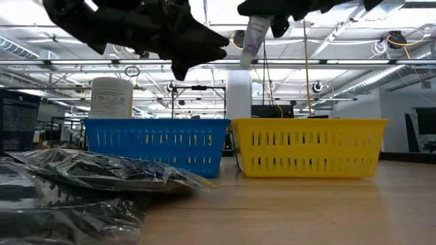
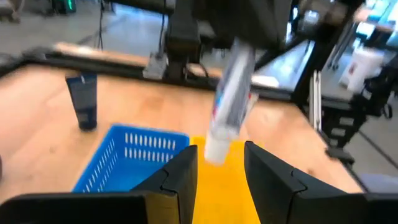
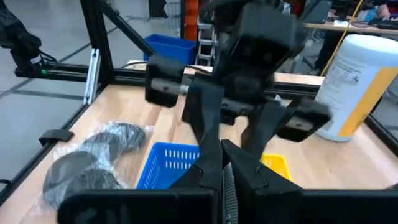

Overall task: Pick & Place Travel size toiletries
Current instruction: Put the white toothpaste into the left yellow bin

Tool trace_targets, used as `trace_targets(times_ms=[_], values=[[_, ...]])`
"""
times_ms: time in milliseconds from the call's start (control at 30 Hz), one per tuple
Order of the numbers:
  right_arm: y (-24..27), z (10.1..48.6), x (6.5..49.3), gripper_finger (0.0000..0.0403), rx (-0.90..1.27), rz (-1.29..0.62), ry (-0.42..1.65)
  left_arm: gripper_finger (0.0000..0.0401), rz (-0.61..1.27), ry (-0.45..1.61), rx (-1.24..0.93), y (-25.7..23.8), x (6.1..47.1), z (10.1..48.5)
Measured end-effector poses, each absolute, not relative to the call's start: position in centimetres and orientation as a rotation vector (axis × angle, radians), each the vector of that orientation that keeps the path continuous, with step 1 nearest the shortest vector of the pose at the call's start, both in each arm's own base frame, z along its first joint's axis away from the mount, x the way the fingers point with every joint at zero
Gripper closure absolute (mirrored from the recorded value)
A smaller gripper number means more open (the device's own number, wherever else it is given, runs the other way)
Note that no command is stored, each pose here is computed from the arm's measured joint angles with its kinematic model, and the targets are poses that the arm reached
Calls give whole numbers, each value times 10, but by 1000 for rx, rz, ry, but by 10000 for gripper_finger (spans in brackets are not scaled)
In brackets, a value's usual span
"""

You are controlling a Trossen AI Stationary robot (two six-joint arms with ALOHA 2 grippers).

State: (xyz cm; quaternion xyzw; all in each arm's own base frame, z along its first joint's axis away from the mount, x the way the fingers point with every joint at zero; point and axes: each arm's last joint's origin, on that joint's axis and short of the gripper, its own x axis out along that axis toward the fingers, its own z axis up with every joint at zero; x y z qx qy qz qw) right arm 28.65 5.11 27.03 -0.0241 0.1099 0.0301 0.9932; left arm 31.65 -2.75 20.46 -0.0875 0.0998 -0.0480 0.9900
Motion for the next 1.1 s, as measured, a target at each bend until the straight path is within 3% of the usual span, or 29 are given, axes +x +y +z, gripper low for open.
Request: trace_targets(times_ms=[400, 633, 800, 1100], values=[[51, 275, 284, 403, -52, 59, 196, 268, -50, 182, -80, -43, 319, 207], [51, 276, 284, 403, -51, 58, 189, 226, -8, 158, -61, -46, 339, 212], [51, 276, 284, 403, -51, 58, 187, 196, -17, 259, -11, -49, 359, 209], [51, 274, 284, 403, -53, 60, 202, 187, -12, 308, 38, -51, 371, 210]])
